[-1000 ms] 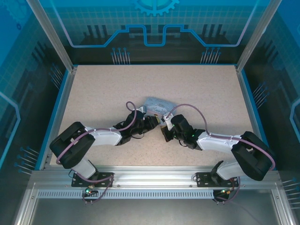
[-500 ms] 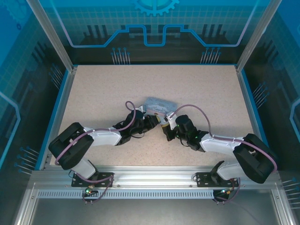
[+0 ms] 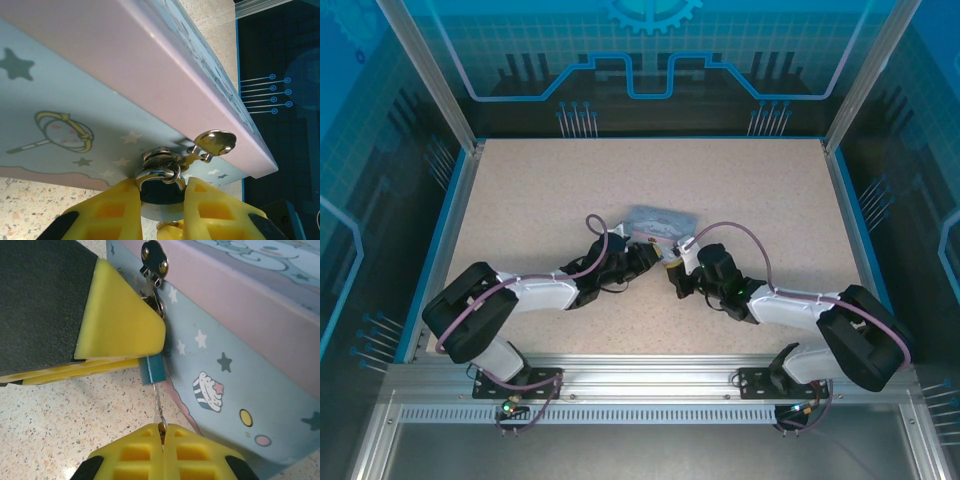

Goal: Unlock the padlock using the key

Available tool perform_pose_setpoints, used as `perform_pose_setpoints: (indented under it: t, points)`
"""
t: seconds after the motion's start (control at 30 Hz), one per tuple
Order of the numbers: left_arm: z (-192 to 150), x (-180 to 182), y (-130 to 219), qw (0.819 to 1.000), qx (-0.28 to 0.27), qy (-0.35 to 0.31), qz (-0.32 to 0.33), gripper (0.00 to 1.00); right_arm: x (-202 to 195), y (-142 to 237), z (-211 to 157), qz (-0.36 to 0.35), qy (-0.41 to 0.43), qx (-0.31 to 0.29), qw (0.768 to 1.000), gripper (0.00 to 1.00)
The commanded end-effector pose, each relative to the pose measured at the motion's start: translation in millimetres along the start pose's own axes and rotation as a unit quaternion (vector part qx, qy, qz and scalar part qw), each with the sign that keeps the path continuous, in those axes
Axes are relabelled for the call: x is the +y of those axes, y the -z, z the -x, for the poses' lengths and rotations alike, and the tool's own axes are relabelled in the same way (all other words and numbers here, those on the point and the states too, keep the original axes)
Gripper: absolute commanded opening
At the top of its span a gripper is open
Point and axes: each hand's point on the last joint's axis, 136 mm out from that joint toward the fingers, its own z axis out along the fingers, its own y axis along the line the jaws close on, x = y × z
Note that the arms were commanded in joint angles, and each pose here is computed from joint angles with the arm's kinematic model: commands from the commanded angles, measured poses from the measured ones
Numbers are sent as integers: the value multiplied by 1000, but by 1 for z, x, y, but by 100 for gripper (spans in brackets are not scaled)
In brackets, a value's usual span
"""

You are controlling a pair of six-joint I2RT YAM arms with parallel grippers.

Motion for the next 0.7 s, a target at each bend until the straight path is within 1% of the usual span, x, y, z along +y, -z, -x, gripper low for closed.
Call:
perform_pose_setpoints:
  t: [0.0,0.43,0.67]
  points:
    - [-12,-25,3,999,30,-12,-32,0,1,10,53,2,15,-91,996,0]
    - [-15,-18,0,999,38,-22,-15,0,-3,13,56,11,9,-92,996,0]
    - [-16,-22,-3,999,40,-11,-26,0,-2,4,48,19,-4,-81,997,0]
